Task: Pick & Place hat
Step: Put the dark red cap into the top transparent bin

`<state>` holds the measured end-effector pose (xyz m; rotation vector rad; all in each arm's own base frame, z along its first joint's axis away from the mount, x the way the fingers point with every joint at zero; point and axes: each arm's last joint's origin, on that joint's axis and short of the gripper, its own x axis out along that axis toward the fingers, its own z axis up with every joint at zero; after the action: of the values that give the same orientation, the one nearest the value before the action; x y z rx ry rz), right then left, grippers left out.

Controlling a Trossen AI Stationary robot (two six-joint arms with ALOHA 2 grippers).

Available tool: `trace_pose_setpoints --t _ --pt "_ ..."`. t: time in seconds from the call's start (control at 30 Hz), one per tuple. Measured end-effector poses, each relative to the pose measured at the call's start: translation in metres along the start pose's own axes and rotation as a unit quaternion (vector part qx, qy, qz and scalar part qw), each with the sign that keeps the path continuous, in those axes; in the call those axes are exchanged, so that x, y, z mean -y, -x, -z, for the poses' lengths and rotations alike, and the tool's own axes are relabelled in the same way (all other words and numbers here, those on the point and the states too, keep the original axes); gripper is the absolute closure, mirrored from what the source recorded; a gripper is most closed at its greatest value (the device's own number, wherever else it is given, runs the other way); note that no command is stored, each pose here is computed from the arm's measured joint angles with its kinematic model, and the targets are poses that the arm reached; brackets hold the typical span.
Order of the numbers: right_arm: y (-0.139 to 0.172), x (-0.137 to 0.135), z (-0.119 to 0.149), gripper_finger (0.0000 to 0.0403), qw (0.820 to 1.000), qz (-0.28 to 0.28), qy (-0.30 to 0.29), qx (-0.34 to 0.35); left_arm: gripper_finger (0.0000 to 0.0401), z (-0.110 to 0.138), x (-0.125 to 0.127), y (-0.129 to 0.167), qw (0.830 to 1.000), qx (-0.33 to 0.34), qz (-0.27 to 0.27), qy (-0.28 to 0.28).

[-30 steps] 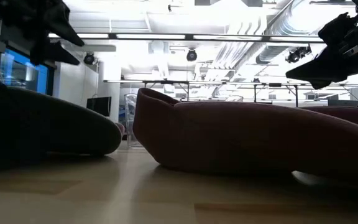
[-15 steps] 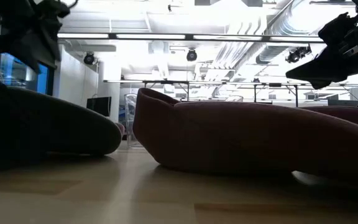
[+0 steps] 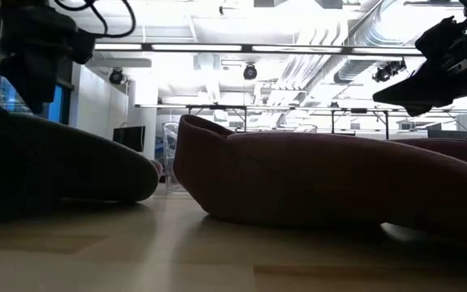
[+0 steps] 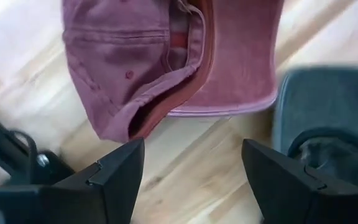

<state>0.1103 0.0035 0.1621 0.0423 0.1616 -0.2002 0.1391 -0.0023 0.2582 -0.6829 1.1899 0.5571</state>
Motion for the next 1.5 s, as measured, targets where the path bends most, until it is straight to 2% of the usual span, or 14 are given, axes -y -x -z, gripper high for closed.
trace_pose_setpoints --t 0.07,0.17,0.33,0.83,1.1,1.5 --pt "0.000 0.000 0.000 0.0402 1.000 0.000 0.000 0.000 0.0140 0.000 0.001 -0.003 1.000 -0.014 -0.006 -0.026" --pt "0.000 0.000 0.000 0.0402 1.000 0.000 0.000 0.000 0.0140 -0.002 0.003 -0.009 0.998 -0.034 -0.029 -0.032" --pt "0.000 0.000 0.000 0.0402 1.000 0.000 0.000 -0.001 0.0140 -0.006 0.005 -0.018 0.996 -0.032 -0.082 -0.025" --pt "0.000 0.000 0.000 0.0402 1.000 0.000 0.000 -0.001 0.0140 -0.015 0.016 -0.049 0.983 -0.077 -0.163 -0.025" --pt "0.000 0.000 0.000 0.0402 1.000 0.000 0.000 -0.001 0.0140 -0.013 0.026 -0.063 0.978 -0.112 -0.161 -0.071" --pt "0.000 0.000 0.000 0.0402 1.000 0.000 0.000 -0.001 0.0140 -0.012 0.034 -0.062 0.974 -0.041 -0.189 -0.114"
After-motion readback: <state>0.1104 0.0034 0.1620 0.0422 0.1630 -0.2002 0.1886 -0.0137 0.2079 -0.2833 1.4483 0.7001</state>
